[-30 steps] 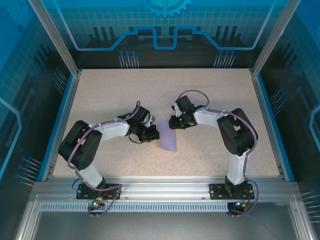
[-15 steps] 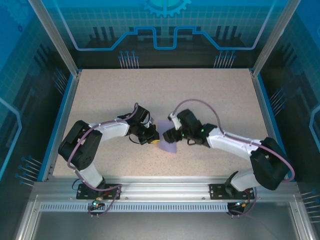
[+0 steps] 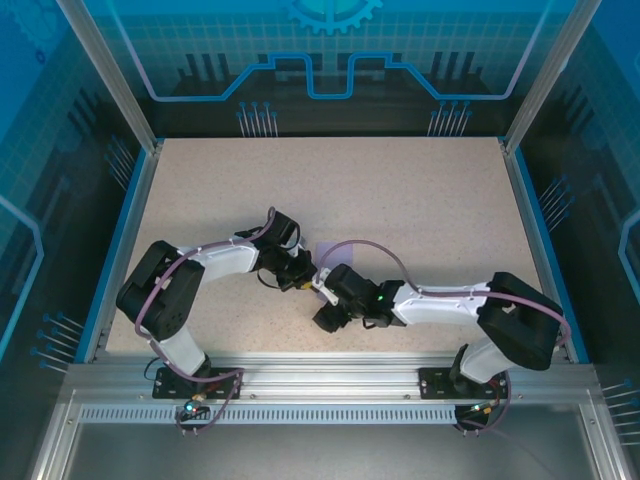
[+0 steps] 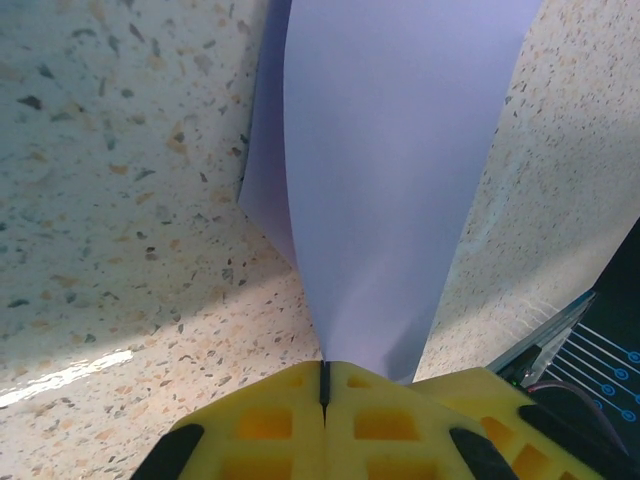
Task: Fold a paper plane with a square sheet of paper (fold left side to right side)
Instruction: Third fold the triangle at the center of the table.
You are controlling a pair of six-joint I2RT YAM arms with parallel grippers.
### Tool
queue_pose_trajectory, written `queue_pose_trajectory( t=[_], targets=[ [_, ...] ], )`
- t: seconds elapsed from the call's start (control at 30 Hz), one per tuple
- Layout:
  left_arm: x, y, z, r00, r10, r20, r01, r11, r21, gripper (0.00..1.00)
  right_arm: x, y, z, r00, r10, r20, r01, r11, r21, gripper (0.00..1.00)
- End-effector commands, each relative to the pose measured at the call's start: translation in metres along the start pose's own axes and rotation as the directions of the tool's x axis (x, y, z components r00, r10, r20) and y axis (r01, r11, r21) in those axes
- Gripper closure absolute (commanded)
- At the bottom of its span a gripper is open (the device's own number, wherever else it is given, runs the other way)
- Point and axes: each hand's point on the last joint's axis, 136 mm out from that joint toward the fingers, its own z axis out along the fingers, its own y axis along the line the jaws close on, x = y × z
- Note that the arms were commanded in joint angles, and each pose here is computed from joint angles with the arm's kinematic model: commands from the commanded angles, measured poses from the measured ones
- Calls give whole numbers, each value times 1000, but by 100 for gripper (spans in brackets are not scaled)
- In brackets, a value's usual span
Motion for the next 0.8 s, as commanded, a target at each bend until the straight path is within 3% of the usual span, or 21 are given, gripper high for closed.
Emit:
queue_pose_trajectory(
  t=[0.0,0.23,0.47,0.53,0.67,0.77],
  targets=[
    [5,-4,-2,999,-25,-33,25,1000,4,97,-23,0,3,999,-25,44,24,999,34,34],
    [5,-4,-1,999,-25,-34,25,1000,0,97,-30,0,0,997,-19,70,17,999,36,55],
    [4,-3,-3,999,-12,-31,11,1000,-16,94,-27,0,-3,998,-9,61,8,1000,27,94],
    [3,-2,-6,1000,2,-19,-3,999,-33,88,-24,1,-4,999,-1,52,0,1000,12,100],
    [0,-4,-22,998,53,22,-51,997,-62,64,-15,3,-4,999,25,28,-24,999,-21,100],
    [-4,-7,-42,994,86,63,-82,994,-66,53,-8,4,-4,998,54,14,-54,998,-44,100]
  ],
)
